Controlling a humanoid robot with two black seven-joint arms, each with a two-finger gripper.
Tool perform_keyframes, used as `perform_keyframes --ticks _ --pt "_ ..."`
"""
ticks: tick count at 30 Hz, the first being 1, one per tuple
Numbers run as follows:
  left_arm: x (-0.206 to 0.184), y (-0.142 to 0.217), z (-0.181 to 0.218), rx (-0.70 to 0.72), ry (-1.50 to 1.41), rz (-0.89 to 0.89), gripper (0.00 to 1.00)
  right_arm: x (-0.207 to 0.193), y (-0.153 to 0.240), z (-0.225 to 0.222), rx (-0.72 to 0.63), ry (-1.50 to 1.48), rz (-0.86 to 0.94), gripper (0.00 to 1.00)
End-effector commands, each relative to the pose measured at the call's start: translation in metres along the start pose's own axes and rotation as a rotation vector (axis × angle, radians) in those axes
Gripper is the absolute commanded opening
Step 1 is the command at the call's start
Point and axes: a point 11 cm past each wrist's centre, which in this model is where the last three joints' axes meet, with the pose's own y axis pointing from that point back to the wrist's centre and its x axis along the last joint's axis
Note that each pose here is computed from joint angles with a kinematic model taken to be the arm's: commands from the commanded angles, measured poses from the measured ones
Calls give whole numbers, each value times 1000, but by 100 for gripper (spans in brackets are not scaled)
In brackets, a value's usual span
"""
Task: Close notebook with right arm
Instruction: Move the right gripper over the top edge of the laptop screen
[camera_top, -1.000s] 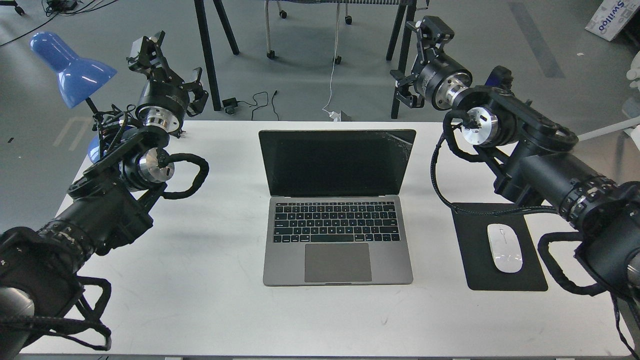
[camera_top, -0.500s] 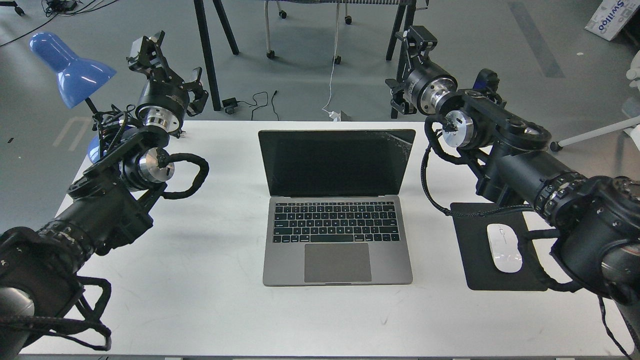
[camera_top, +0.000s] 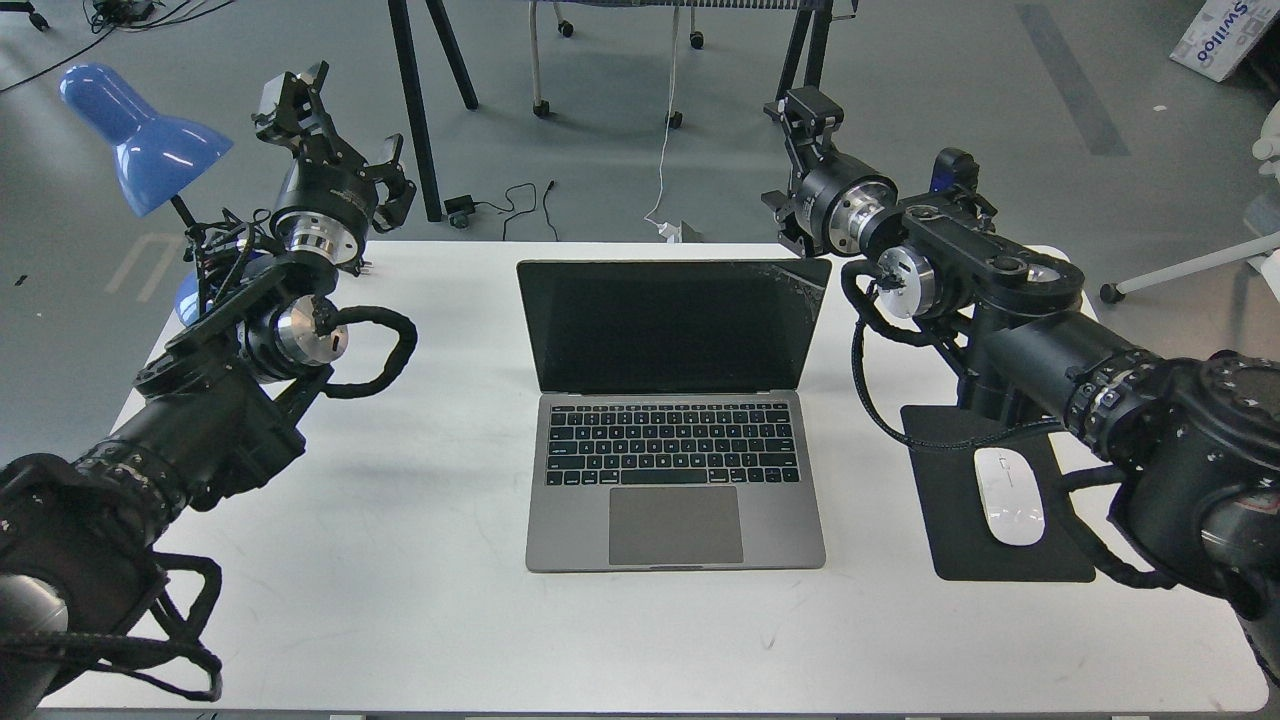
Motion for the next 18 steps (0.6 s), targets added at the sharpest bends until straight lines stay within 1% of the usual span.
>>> perform_keyframes --ticks 1,10,15,18 --pt "0 0 0 0 0 0 100 -3 0 4 -15 32 -16 100" --pt "0 0 0 0 0 0 100 -18 1 4 -16 28 -132 100" --pt "0 0 0 0 0 0 100 -38 2 7 -27 41 -220 100" --pt "0 0 0 0 0 0 100 -43 8 11 -45 74 -267 100"
